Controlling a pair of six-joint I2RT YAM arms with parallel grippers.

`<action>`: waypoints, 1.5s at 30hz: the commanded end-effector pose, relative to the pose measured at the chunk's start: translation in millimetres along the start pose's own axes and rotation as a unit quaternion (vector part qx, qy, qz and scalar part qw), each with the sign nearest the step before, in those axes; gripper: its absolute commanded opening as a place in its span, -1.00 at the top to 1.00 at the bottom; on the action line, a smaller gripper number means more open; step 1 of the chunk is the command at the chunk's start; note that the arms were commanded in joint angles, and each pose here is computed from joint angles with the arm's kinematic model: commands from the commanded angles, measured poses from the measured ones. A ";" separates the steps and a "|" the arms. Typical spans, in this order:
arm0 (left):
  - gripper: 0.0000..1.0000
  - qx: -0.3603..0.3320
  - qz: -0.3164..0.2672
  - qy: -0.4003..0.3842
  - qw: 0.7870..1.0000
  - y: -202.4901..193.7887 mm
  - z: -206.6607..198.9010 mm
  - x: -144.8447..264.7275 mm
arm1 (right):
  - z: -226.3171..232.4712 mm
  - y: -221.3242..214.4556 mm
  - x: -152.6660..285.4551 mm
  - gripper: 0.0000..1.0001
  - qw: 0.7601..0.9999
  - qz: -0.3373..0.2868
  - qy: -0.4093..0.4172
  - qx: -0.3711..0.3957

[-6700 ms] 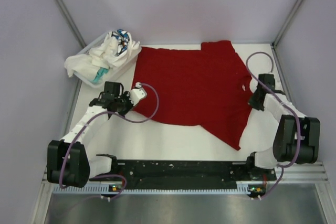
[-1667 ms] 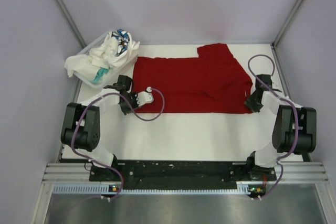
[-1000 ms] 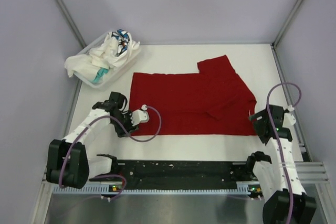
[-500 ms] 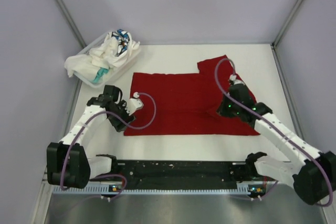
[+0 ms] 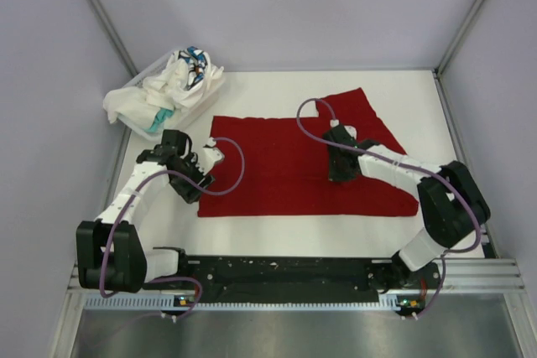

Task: Fold and stack the t-shirts
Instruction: Fold the flattened tshirt in 1/3 of the way

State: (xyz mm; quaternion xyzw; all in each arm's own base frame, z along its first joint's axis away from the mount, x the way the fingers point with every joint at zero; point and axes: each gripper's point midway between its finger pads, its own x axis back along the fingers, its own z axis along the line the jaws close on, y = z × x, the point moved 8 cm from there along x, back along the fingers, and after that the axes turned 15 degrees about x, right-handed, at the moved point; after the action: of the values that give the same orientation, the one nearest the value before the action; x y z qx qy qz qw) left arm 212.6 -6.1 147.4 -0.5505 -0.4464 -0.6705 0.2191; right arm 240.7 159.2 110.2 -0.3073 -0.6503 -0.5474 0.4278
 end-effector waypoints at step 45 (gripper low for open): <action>-0.33 -0.009 -0.026 0.019 0.999 4.5 7.2 13.2 | -37.6 15.2 -16.9 0.13 0.975 -0.037 0.023 -0.216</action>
State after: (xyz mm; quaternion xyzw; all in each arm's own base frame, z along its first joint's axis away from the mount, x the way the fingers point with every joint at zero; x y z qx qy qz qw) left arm 215.6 -1.8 156.3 -0.5377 -0.4521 -0.6787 0.2141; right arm 257.5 124.2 97.3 -0.3684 -0.5292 -0.6669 0.3735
